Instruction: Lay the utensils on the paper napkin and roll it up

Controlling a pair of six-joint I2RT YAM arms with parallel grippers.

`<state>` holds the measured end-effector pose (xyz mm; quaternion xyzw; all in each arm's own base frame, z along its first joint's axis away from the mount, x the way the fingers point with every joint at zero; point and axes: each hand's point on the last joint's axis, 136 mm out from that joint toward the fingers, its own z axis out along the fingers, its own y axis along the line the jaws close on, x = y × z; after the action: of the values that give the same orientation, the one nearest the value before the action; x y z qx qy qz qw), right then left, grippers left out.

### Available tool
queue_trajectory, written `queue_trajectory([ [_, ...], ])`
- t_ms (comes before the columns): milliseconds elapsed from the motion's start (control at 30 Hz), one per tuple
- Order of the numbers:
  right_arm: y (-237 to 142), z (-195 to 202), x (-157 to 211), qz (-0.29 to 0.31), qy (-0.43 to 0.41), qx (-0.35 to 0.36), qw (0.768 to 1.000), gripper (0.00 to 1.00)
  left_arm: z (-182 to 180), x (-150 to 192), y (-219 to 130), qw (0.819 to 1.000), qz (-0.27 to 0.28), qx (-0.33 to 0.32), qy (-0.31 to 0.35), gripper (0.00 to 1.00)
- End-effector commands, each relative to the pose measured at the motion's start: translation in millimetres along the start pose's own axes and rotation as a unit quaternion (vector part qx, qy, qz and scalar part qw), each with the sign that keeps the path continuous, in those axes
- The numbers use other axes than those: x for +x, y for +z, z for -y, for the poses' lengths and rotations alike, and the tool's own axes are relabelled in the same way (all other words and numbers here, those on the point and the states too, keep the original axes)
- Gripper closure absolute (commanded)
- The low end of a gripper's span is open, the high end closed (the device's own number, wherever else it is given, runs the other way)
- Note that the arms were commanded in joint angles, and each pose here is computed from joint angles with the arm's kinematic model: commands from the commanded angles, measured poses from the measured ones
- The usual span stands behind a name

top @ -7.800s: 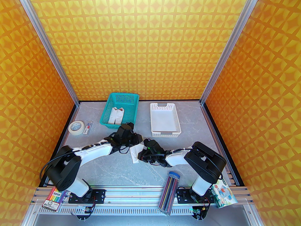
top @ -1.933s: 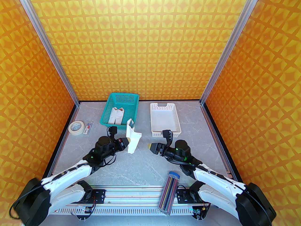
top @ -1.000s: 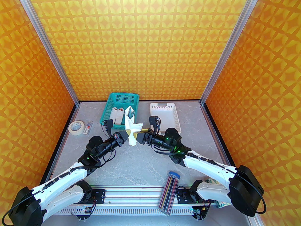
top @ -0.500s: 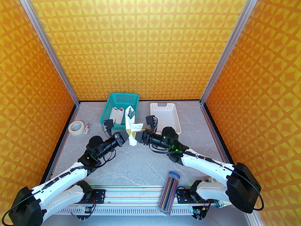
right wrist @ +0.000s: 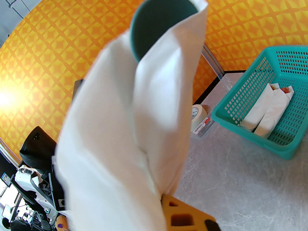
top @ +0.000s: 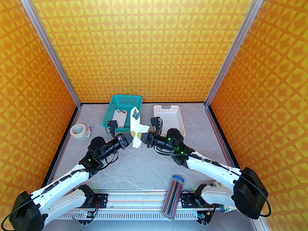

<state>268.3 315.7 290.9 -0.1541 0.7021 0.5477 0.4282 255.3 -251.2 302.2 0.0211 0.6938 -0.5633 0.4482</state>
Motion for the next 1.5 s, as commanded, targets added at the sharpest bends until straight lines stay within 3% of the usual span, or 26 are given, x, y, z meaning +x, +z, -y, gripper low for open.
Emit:
queue_trajectory([
  [0,-14,-2,-9,-0.001,0.005,-0.007,1.000,1.00,17,-7,-9,1.000,-0.010,0.018,0.021,0.62],
  [267,-31,-16,-20,-0.006,-0.011,-0.037,0.999,1.00,31,-28,-25,0.998,-0.009,0.047,0.042,0.36],
  [767,-45,-73,-44,0.031,-0.058,-0.153,0.986,1.00,74,-28,-13,0.987,-0.032,0.152,0.035,0.15],
  [1100,-40,-82,-38,0.022,-0.059,-0.170,0.983,1.00,90,-25,-1,0.980,-0.032,0.191,0.035,0.22],
  [1333,-37,-82,-29,0.010,-0.055,-0.172,0.983,1.00,100,-27,-5,0.976,-0.027,0.209,0.045,0.33],
  [1467,-37,-83,-26,0.006,-0.055,-0.173,0.983,1.00,104,-27,-6,0.975,-0.031,0.216,0.048,0.44],
])
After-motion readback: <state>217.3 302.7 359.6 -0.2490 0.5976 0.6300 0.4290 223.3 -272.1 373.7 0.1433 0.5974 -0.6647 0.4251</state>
